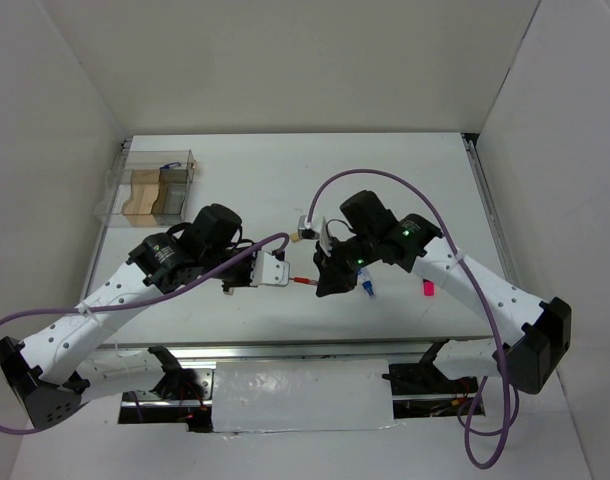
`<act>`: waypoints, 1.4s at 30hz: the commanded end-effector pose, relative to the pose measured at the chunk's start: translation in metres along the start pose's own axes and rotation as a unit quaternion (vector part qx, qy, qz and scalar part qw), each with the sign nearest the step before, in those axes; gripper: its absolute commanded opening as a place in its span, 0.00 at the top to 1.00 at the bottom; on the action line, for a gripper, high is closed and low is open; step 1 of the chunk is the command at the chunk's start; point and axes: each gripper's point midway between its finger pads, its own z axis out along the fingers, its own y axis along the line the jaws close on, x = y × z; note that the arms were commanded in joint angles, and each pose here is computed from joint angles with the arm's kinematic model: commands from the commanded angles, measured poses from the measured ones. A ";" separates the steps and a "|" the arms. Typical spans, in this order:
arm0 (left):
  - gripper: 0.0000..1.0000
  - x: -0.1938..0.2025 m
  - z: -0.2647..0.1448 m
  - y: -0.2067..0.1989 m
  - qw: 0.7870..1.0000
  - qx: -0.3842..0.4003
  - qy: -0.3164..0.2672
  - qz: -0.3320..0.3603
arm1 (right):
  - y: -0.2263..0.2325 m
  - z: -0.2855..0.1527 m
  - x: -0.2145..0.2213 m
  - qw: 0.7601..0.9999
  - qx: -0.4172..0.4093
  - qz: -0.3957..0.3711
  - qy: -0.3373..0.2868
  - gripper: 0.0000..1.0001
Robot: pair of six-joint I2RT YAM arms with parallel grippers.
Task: Sort the stationery into containers
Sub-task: Close the pen cap on the pen.
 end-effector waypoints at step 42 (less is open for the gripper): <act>1.00 -0.095 0.001 0.016 0.985 0.002 -0.166 0.052 | 0.021 0.011 -0.065 0.993 -0.053 -0.077 -0.077 1.00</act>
